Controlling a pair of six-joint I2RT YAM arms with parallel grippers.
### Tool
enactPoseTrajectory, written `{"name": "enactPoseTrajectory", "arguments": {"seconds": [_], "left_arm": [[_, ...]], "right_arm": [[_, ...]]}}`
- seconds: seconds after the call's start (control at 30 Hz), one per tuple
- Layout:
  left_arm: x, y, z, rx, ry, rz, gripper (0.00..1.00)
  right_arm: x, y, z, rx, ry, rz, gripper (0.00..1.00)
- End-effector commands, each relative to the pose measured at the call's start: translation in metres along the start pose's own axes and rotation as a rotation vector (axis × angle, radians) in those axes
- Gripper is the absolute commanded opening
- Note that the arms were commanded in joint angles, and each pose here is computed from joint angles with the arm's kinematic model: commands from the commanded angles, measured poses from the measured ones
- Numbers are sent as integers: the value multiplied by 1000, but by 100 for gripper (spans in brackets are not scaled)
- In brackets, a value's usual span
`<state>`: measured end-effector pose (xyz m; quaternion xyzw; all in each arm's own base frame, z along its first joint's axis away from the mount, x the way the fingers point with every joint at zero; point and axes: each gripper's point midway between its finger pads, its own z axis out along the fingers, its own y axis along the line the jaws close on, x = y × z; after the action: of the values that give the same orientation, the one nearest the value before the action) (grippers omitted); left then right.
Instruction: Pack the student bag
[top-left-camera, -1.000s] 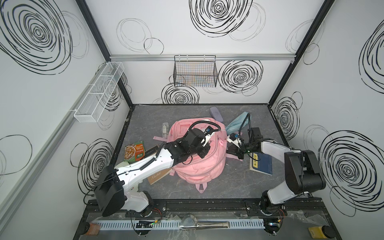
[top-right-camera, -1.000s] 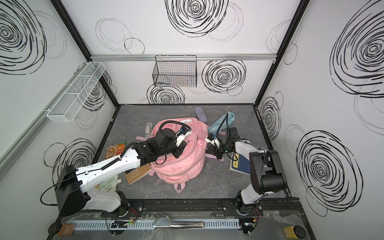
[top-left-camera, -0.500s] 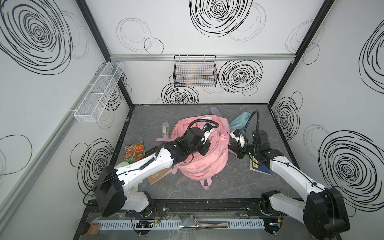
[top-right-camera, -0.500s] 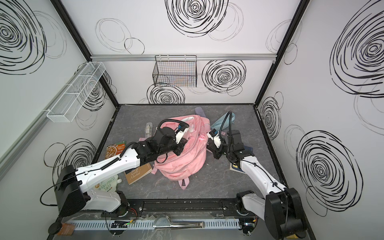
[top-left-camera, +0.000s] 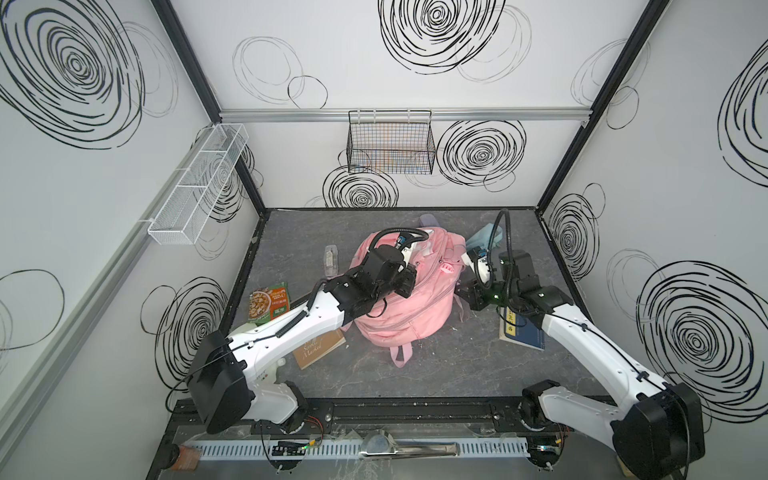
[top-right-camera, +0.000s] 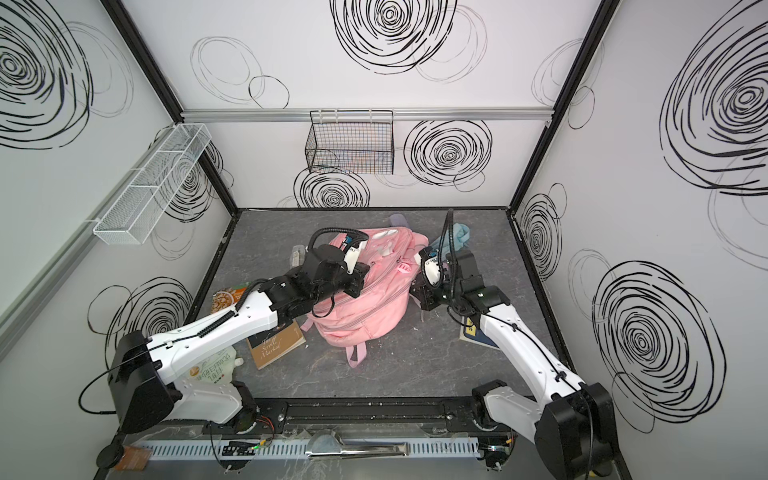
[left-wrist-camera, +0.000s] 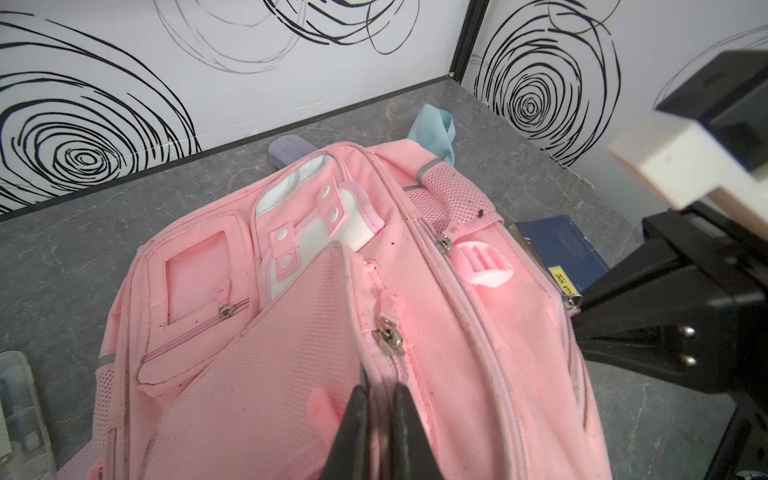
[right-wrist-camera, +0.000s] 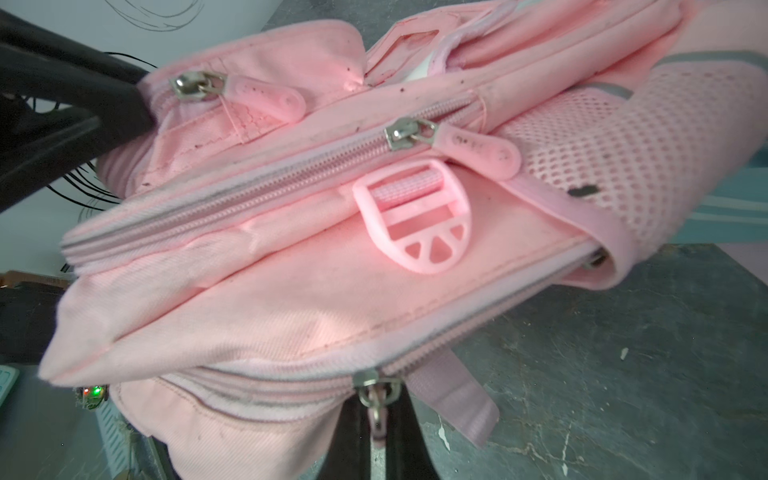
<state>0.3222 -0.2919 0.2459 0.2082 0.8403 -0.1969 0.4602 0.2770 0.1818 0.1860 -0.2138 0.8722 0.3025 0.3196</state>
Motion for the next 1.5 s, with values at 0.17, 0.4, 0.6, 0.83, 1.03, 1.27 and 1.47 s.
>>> {"name": "enactPoseTrajectory", "arguments": {"seconds": [0.17,0.4,0.6,0.83,1.03,1.27,1.47], "left_arm": [[-5,-36,-30,153,28,181,69],[40,-47,-28,166,133,272,70],[53,-35,2,116,248,263,52],[60,-40,16,146,308,255,45],[50,-53,7,185,283,245,44],[61,-65,7,212,337,283,28],[72,-58,26,181,388,274,22]], "right_arm": [[-2,24,5,-138,100,47,0],[-2,31,9,-203,53,7,0],[10,29,17,-222,83,6,0],[13,28,17,-221,81,-8,0],[14,27,21,-230,86,-9,0],[10,27,23,-243,81,-9,0],[12,26,23,-238,90,-17,0]]}}
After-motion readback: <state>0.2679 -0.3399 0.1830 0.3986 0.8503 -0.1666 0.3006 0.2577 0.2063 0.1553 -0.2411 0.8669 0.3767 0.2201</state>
